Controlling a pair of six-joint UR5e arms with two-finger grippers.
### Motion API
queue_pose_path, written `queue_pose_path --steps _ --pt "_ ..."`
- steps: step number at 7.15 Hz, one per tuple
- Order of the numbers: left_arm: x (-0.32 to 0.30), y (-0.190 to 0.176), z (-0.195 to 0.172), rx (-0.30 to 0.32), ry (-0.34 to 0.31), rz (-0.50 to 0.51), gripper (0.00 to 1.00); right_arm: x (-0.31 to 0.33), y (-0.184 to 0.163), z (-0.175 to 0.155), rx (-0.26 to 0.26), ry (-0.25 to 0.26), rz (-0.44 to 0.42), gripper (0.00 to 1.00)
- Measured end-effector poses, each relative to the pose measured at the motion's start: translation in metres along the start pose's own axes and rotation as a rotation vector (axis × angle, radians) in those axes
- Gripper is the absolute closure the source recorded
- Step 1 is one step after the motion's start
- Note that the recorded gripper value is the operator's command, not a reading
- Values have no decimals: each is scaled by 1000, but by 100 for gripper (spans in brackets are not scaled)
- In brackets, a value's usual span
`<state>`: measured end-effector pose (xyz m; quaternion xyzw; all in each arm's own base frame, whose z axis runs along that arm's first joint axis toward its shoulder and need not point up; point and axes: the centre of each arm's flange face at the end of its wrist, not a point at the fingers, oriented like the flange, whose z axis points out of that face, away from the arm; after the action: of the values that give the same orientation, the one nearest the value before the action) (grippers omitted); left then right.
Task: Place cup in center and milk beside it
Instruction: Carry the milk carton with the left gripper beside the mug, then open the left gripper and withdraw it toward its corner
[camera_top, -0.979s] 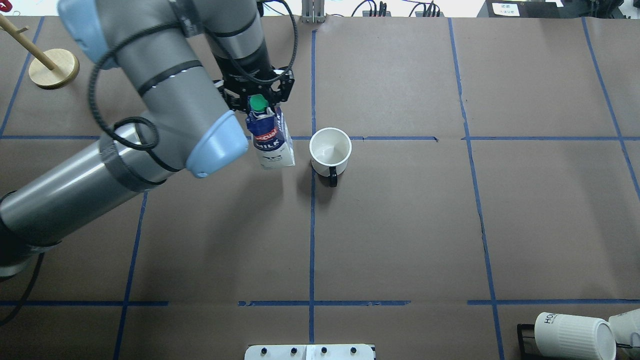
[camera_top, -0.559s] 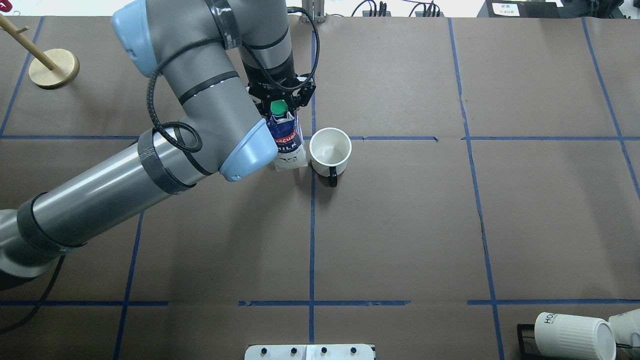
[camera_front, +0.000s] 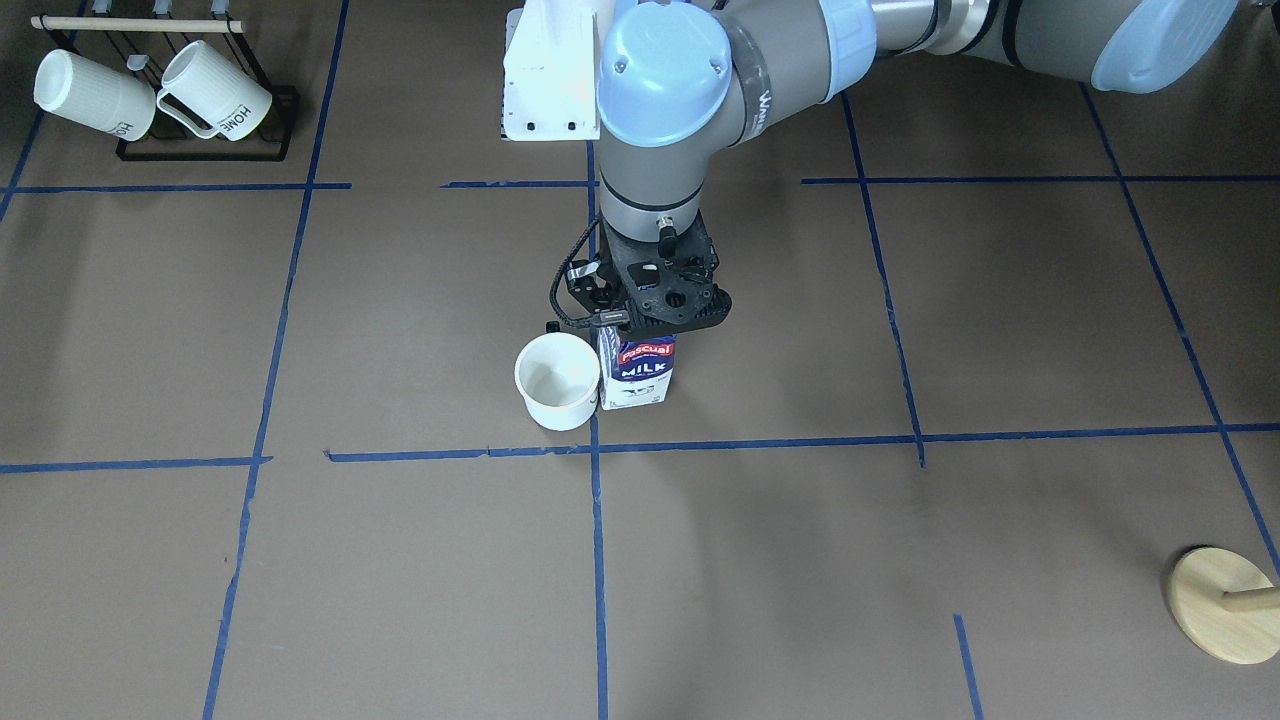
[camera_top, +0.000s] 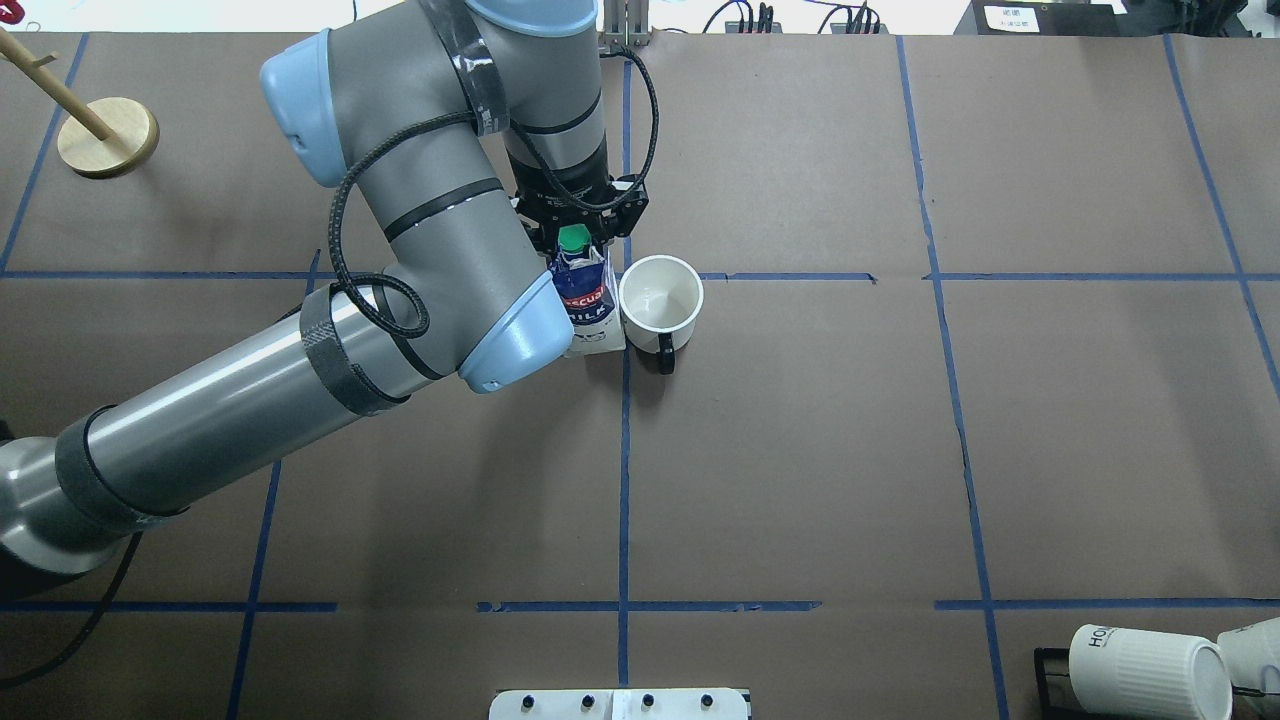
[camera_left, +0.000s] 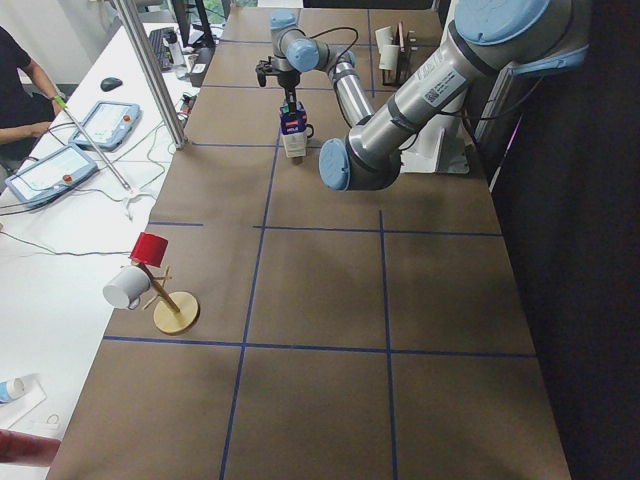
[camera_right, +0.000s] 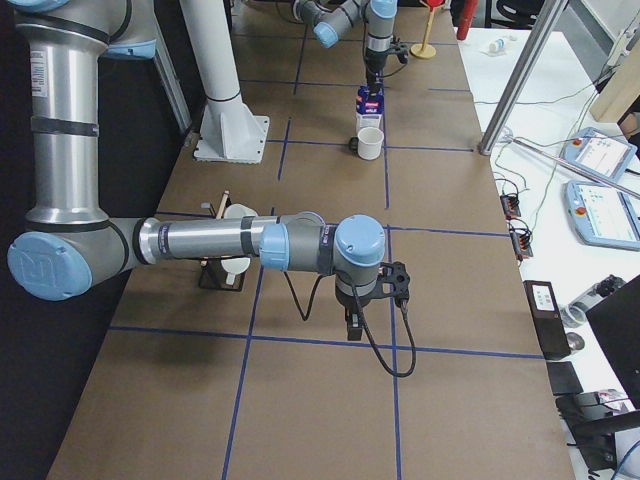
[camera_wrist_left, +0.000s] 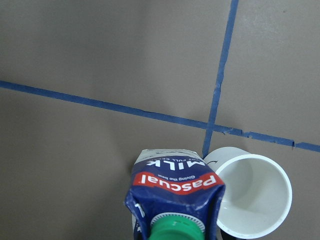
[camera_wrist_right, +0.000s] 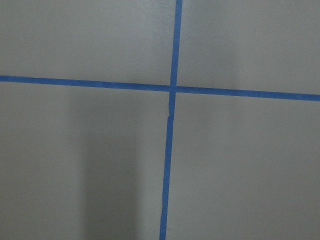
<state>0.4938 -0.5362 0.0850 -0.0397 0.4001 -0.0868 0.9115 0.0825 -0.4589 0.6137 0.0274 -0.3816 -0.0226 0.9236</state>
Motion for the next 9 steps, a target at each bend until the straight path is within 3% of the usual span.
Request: queue_pose_path --steps 5,7,9 --pt "0 -3 0 25 -1 -12 0 -1 -3 -2 4 0 -2 0" --pt "-13 -11 -25 32 11 -21 0 -1 -3 -1 2 1 -2 0" --pt "-74 -14 -61 29 -19 30 0 1 -3 1 -1 4 0 0"
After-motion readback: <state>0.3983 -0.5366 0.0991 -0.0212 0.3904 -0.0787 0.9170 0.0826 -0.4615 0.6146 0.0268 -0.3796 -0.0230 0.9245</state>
